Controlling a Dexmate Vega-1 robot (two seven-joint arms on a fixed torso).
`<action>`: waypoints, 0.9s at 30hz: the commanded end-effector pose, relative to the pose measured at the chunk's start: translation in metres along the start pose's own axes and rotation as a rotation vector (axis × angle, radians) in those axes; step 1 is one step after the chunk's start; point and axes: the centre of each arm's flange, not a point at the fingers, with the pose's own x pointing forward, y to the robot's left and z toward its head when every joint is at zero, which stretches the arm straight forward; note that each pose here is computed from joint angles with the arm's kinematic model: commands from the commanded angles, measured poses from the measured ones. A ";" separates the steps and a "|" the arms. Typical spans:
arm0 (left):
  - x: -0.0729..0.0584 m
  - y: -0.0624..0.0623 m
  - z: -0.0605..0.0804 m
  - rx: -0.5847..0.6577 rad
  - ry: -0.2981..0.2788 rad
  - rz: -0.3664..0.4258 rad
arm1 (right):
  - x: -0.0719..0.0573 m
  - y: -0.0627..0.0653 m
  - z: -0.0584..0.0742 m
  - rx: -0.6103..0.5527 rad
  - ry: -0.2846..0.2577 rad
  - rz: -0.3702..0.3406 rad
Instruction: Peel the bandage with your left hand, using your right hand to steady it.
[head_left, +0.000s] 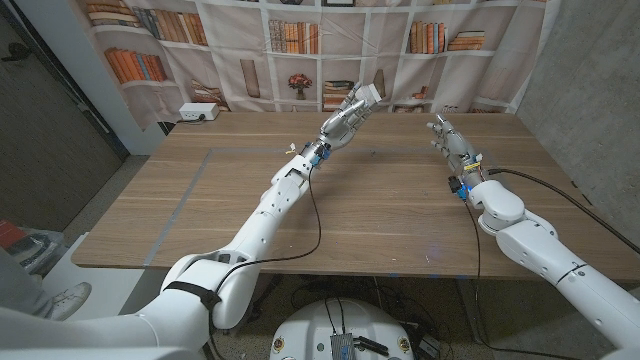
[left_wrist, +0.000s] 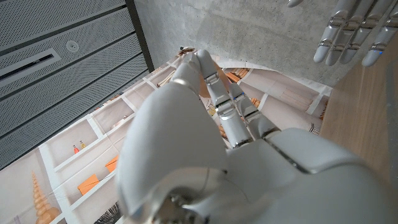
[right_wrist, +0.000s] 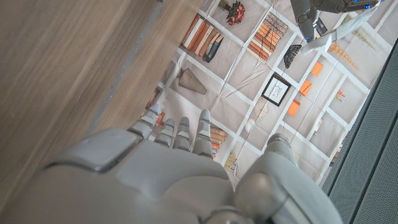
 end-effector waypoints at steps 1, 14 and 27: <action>0.015 -0.007 -0.006 -0.016 0.021 -0.063 | -0.003 -0.002 0.016 -0.037 -0.033 0.015; 0.031 -0.008 -0.017 -0.040 0.051 -0.142 | -0.007 -0.012 0.047 -0.133 -0.085 -0.014; 0.035 -0.011 -0.030 -0.073 0.070 -0.160 | -0.011 -0.019 0.069 -0.178 -0.117 -0.054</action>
